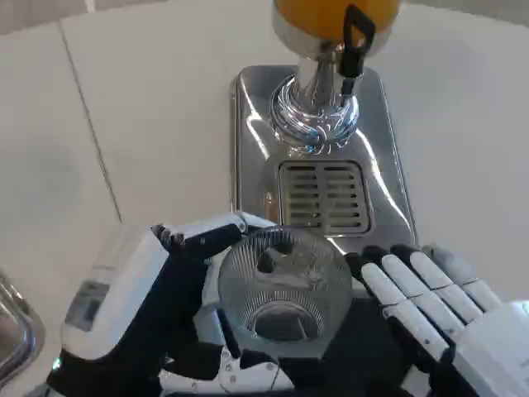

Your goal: Grasp the cup under the faucet to collect the drink, then remove the cup.

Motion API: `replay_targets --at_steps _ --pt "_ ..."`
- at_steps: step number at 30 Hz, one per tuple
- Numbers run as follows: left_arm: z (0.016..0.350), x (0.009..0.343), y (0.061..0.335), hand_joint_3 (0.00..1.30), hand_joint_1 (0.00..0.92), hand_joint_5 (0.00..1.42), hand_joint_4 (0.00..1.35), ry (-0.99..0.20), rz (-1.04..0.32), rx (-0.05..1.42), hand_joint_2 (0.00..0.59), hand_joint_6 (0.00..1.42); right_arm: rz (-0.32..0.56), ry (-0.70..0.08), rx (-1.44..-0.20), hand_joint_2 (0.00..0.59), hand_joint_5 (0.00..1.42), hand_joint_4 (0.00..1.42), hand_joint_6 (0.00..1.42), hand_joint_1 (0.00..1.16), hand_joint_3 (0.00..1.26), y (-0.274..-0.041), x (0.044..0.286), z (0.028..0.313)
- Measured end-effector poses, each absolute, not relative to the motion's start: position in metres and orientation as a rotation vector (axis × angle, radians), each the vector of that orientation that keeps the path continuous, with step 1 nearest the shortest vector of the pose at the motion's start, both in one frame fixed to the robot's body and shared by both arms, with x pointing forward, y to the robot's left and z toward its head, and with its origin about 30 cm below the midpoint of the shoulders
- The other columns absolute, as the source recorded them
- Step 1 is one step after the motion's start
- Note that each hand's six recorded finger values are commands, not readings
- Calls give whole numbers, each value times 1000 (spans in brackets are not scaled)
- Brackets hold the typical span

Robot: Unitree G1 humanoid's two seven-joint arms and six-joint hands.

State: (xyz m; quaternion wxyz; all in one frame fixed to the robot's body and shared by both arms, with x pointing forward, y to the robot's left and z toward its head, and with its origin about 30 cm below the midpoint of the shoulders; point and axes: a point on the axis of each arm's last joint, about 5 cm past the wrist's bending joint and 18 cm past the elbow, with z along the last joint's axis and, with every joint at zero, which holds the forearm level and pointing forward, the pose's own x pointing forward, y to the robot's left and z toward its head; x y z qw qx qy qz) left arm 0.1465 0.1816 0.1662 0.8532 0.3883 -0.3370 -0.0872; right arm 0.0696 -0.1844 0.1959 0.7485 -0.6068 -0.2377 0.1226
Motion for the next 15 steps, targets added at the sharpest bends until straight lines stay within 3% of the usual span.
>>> replay_targets --at_steps 15 --pt "165 147 180 1218 538 1424 1257 -709 -172 802 33 1424 253 -481 -1329 576 0 0 0 175 0 -182 71 195"
